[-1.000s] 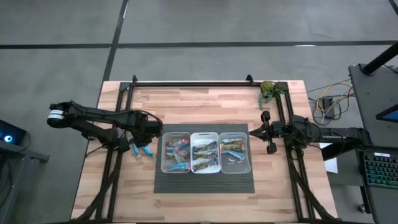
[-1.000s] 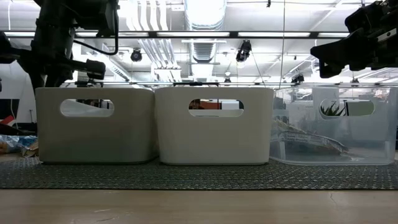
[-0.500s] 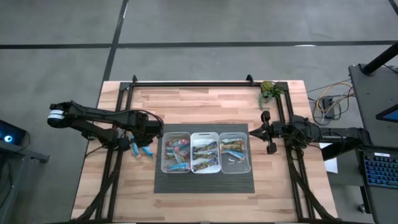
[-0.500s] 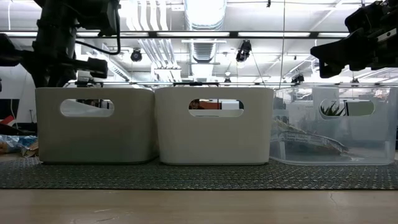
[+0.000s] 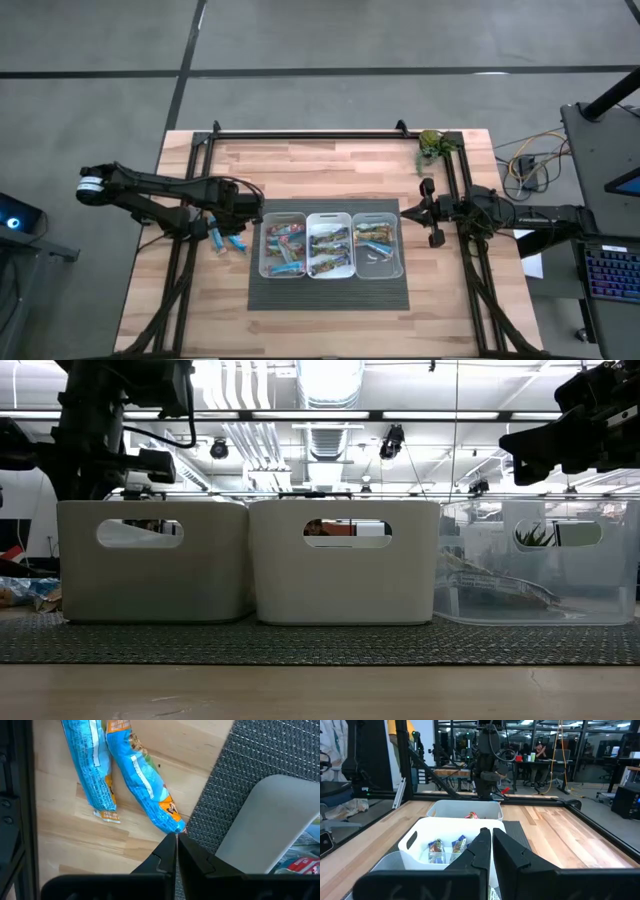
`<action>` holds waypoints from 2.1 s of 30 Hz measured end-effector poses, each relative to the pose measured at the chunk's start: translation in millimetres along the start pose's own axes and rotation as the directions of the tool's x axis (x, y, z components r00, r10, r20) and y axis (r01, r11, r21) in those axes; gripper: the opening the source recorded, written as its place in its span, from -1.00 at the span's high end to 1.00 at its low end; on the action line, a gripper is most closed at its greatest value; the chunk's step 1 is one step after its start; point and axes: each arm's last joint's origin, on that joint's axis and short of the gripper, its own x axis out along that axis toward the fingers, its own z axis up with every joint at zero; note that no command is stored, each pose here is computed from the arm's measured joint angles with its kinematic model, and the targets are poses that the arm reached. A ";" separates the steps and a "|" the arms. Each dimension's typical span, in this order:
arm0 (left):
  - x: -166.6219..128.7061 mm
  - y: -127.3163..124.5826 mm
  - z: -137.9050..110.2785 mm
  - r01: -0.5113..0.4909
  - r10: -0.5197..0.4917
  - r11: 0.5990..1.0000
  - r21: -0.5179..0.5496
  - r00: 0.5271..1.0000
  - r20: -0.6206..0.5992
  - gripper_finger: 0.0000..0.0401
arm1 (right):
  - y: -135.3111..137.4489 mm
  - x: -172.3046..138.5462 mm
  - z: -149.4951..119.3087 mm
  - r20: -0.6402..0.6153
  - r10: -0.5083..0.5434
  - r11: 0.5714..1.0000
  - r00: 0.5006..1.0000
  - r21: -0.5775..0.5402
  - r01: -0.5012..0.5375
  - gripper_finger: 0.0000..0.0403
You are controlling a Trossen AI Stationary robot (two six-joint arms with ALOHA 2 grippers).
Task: Pick and place Granola Bars by type
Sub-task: Put the right yellow granola bar into the transparent bin
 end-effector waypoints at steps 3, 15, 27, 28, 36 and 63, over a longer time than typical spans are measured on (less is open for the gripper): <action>0.1 0.0 0.0 0.001 -0.001 1.000 -0.019 1.000 0.000 1.00 | 0.0 0.0 -0.1 -0.001 0.000 1.000 1.000 0.000 0.000 0.96; 7.1 3.9 1.2 -0.026 0.026 1.000 -0.012 1.000 0.004 0.66 | 0.0 0.0 -0.1 -0.001 0.000 1.000 1.000 0.000 0.000 0.96; 13.9 8.3 2.2 -0.067 0.066 0.997 -0.049 0.997 -0.029 0.09 | 0.0 0.0 -0.1 -0.001 0.000 1.000 1.000 0.000 0.000 0.96; 15.2 9.0 2.4 -0.074 0.072 0.996 -0.056 0.997 -0.035 0.06 | 0.0 0.0 0.0 0.000 -0.001 1.000 1.000 0.000 0.001 0.96; 23.4 10.7 3.8 -0.075 0.071 0.993 -0.091 0.996 -0.048 0.02 | 0.0 0.0 -0.1 0.000 0.000 1.000 1.000 0.000 0.000 0.96; 58.9 20.1 11.9 -0.046 0.037 0.982 -0.186 0.998 -0.047 0.02 | 0.0 0.0 -0.1 -0.001 -0.001 1.000 1.000 0.000 0.001 0.96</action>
